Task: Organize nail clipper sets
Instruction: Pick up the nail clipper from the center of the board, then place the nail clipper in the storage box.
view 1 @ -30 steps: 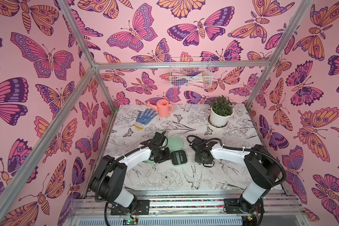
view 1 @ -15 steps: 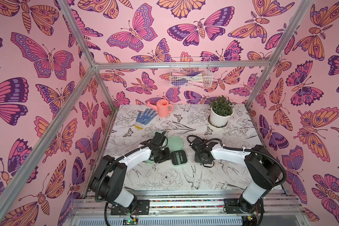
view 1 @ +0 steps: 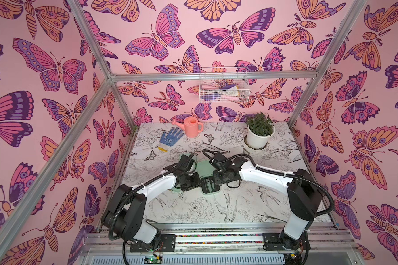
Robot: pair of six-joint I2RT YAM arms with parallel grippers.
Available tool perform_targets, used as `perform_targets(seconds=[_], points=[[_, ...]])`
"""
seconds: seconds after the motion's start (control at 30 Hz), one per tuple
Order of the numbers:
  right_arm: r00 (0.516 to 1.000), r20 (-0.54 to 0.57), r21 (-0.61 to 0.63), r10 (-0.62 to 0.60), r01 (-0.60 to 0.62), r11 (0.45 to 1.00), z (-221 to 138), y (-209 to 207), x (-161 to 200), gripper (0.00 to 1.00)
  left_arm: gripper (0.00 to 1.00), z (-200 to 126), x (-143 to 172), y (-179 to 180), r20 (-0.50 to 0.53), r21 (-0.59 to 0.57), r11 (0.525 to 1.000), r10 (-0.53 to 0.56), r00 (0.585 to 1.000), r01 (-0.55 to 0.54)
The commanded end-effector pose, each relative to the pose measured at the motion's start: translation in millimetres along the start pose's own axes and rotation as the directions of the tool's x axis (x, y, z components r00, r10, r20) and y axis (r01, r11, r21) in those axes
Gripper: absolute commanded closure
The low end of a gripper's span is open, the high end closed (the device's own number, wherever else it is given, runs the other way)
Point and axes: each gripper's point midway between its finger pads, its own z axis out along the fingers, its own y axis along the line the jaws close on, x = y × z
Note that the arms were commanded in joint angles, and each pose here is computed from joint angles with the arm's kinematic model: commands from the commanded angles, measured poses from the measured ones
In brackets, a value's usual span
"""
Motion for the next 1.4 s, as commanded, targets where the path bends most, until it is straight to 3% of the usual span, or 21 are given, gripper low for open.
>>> perform_targets(seconds=[0.0,0.4,1.37], points=[[0.995,-0.067,0.002,-0.077,0.077,0.997,12.4,5.9,12.2,0.94,0.55,-0.5,5.9,1.4,-0.009,0.000,1.000,0.004,1.000,-0.004],[0.992,-0.063,0.000,-0.112,0.113,0.994,34.4,16.9,11.2,0.94,0.55,0.2,5.8,1.6,-0.011,-0.001,1.000,0.006,1.000,-0.006],[0.999,-0.027,0.031,-0.041,0.042,0.999,54.3,14.4,7.4,0.94,0.55,1.6,5.7,2.4,-0.016,-0.003,1.000,0.007,1.000,-0.007]])
